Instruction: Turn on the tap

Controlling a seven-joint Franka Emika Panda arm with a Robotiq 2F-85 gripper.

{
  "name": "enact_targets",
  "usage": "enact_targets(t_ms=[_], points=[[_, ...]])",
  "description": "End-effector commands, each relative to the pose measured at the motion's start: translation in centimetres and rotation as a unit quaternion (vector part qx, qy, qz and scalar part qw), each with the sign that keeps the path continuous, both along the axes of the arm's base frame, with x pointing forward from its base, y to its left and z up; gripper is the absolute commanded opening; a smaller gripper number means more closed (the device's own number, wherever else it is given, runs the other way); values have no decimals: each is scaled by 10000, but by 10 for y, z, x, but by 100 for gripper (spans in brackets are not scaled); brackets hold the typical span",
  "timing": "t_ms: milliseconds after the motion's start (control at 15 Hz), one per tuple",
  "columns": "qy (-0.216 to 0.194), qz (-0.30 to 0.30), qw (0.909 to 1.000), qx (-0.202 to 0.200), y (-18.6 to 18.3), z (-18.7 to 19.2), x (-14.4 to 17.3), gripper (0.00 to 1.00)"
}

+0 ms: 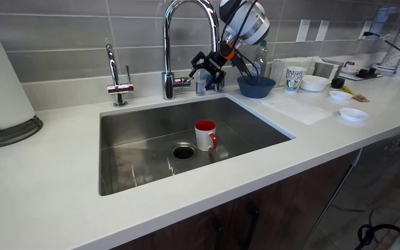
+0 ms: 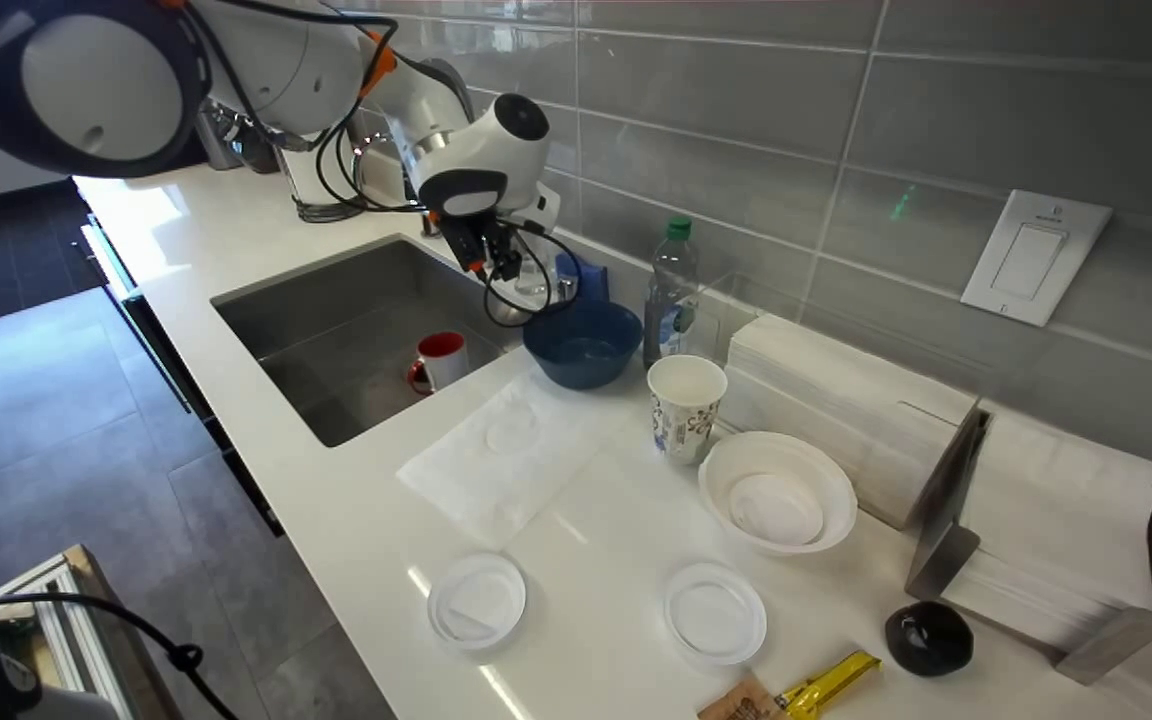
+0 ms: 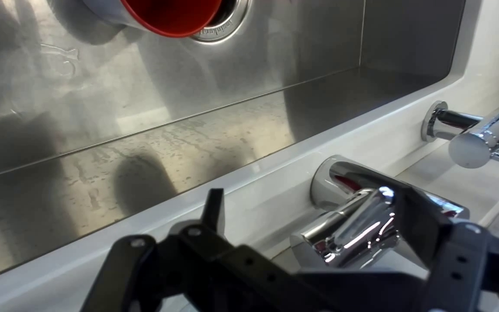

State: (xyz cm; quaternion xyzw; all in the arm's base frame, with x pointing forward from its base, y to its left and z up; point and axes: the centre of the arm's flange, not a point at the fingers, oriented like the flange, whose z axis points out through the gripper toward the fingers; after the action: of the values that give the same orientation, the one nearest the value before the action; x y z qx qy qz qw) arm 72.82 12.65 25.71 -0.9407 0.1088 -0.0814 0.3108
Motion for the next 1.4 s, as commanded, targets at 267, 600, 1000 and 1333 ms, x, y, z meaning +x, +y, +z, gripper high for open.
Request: enact_targets(t_ms=[267,600,1000,1333], points=[[252,130,9993,246,-16,16,16,100],[781,279,9951,545,-29,22,22,100],[1186,255,9903,676,-23,5,22,100],[1136,269,9896,846,-15,-8,24,100]])
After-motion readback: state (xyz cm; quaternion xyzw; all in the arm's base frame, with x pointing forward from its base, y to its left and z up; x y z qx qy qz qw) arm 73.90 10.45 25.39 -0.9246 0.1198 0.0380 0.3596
